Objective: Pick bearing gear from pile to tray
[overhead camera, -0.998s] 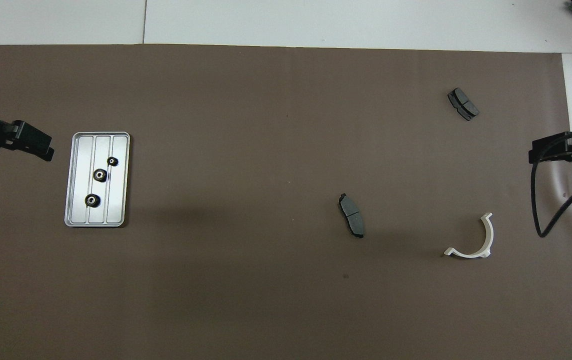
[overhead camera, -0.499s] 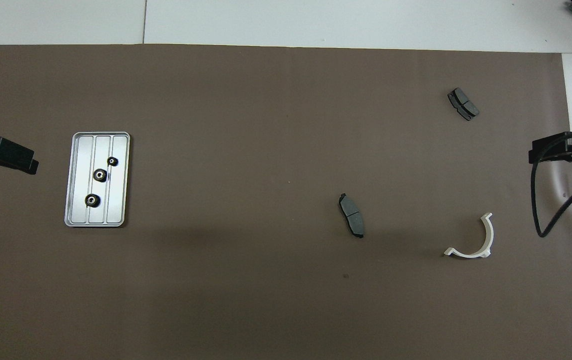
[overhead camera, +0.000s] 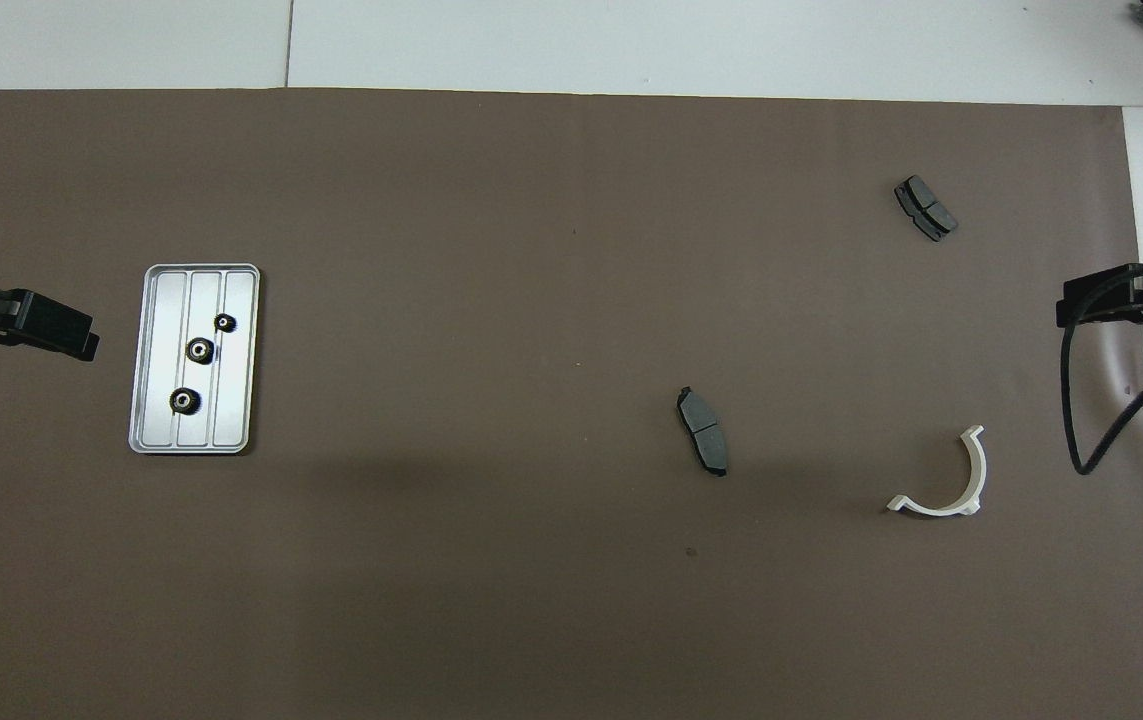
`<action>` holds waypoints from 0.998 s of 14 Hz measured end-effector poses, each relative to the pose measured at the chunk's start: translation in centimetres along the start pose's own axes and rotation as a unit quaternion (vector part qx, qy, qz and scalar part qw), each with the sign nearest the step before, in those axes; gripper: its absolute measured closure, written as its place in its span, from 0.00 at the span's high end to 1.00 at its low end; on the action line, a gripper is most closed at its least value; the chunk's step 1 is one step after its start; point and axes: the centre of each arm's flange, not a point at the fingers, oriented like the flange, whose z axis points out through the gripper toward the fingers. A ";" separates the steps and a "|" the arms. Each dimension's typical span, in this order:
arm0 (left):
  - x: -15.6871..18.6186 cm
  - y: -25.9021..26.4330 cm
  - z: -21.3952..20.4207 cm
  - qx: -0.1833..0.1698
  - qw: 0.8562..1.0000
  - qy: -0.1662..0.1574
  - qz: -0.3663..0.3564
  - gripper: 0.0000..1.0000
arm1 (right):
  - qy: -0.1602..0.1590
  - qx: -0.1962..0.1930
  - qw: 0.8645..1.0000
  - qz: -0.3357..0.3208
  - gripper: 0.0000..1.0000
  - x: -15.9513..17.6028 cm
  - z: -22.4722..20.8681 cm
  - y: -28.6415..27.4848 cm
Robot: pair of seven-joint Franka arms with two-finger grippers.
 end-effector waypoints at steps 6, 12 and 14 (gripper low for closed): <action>0.7 -0.6 -0.6 0.004 0.998 0.039 -0.044 1.00 | 0.000 0.000 1.000 0.000 1.00 0.0 0.0 0.0; 1.0 -0.6 -0.6 0.004 0.997 0.048 -0.067 1.00 | 0.000 0.000 1.000 0.000 1.00 0.0 0.0 0.0; 1.0 -0.8 -0.5 0.004 0.997 0.047 -0.068 1.00 | 0.000 0.000 1.000 0.000 1.00 0.0 0.0 0.0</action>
